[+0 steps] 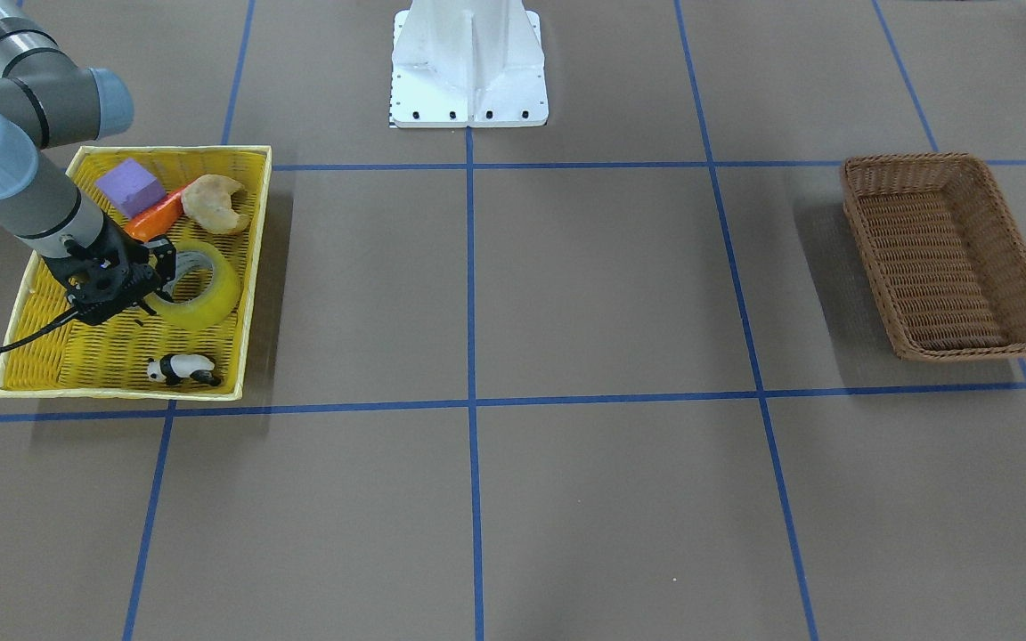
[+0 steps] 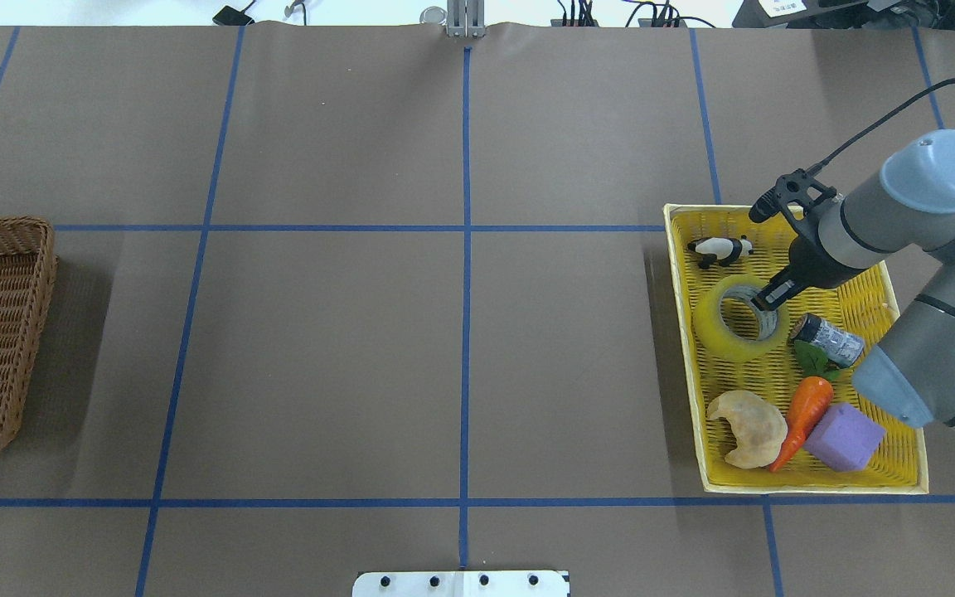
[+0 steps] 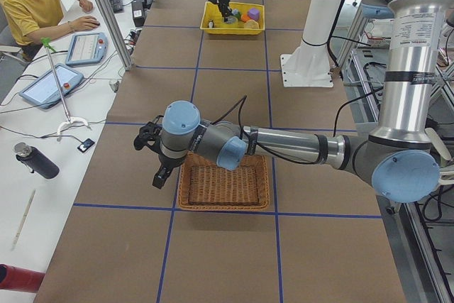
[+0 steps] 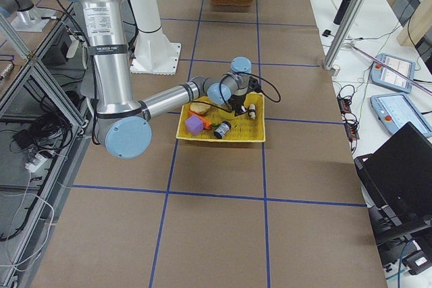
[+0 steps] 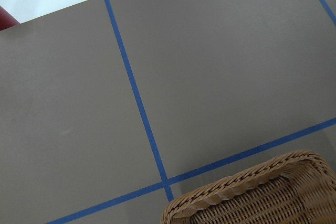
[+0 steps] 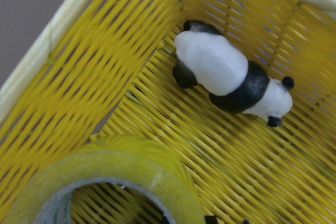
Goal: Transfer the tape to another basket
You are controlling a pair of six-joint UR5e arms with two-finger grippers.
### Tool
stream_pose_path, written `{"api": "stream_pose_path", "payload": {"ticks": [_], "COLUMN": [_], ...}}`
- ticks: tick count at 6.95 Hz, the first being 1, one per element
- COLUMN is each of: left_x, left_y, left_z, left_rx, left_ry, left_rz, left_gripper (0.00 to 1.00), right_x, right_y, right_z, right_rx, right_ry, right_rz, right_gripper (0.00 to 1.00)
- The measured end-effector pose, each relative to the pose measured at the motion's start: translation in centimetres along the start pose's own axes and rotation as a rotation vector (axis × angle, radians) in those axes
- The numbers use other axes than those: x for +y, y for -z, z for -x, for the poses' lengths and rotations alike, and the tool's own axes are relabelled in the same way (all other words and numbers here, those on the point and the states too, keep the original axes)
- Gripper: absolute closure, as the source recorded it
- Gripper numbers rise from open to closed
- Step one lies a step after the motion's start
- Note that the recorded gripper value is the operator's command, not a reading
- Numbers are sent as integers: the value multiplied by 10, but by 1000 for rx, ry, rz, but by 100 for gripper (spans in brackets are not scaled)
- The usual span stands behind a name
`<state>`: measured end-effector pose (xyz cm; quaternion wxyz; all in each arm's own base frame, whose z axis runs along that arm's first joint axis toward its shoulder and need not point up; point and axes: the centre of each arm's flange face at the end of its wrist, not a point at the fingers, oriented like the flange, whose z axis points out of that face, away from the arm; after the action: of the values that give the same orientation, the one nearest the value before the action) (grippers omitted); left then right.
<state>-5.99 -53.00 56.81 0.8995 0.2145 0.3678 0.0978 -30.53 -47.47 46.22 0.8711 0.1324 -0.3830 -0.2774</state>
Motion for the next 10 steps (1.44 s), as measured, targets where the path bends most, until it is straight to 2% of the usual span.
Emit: {"api": "stream_pose_path", "payload": {"ticks": [2,3,5,8,10], "left_x": [1,2,-1,-19,-47], "left_y": [0,0,4,-3,-28], "left_z": [0,0,-4,-35,-103], "left_rx": [0,0,1,30,127], "left_ry": [-1,-2,-13,-61,-19], "left_rz": [-3,-3,-17,-80,-141], "left_gripper": [2,2,2,2,2], "right_x": [-14,-32,-92,-164,-189], "right_y": [51,74,109,117,108], "right_z": [-25,-24,14,141,238], "right_rx": [-10,-15,-53,-118,-119], "right_ry": [-43,-49,-89,-223,-287], "right_rz": [-81,-129,-220,-320,-415], "right_gripper": [100,100,100,100,100]}}
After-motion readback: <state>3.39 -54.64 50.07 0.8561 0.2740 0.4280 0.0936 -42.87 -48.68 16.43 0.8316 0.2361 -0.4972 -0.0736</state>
